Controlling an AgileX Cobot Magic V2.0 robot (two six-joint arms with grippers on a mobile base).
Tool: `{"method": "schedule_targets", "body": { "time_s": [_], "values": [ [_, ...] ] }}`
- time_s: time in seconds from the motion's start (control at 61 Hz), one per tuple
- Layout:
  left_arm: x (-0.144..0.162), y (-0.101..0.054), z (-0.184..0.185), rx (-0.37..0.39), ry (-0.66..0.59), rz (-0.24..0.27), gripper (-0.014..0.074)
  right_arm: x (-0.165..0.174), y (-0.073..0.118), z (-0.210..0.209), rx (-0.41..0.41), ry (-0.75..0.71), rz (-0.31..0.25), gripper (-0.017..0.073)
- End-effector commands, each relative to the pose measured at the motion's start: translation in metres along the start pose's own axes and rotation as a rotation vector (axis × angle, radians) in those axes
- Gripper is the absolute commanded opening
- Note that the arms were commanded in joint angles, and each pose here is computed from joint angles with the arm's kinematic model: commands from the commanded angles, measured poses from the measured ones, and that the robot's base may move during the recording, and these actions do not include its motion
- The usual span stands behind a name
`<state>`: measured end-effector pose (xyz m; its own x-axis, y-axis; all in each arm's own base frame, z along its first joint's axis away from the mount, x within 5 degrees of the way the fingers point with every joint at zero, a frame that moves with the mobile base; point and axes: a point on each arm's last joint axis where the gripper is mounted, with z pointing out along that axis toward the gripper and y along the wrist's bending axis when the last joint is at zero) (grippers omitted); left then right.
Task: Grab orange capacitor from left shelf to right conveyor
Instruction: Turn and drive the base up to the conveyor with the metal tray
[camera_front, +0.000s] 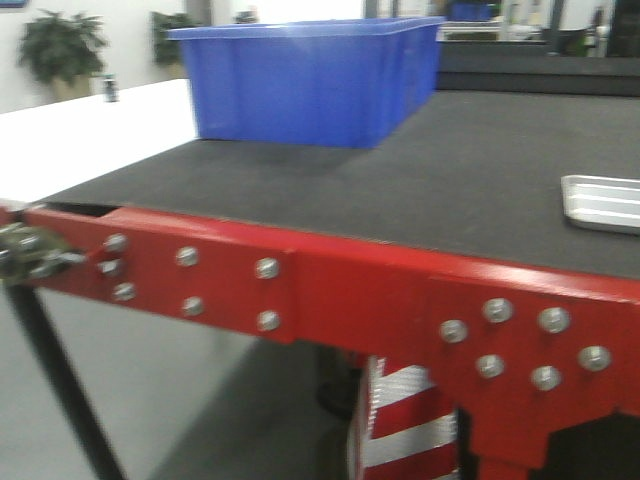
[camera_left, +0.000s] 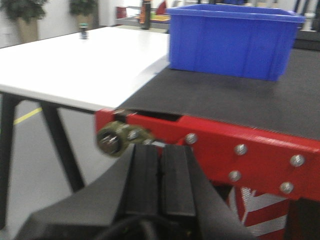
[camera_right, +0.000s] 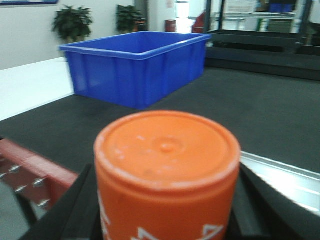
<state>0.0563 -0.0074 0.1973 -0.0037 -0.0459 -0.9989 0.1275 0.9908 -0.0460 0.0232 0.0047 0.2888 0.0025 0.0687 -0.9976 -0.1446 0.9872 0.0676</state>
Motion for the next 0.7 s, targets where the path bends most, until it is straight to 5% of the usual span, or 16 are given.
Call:
{"method": "schedule_targets", "body": {
  "time_s": [0.0,0.689],
  "values": [
    [-0.0102,0.0003,-0.0015,-0.005,-0.106,-0.003,-0.0127,-0.0172,0.0007,-0.0026,0.003,-0.115,-0.004,0.0087],
    [-0.0104,0.0042,-0.0017,-0.075,-0.110,0.001,-0.0127,-0.0172,0.0007,-0.0026,0.003,-0.115,-0.004,0.0087]
  ]
}}
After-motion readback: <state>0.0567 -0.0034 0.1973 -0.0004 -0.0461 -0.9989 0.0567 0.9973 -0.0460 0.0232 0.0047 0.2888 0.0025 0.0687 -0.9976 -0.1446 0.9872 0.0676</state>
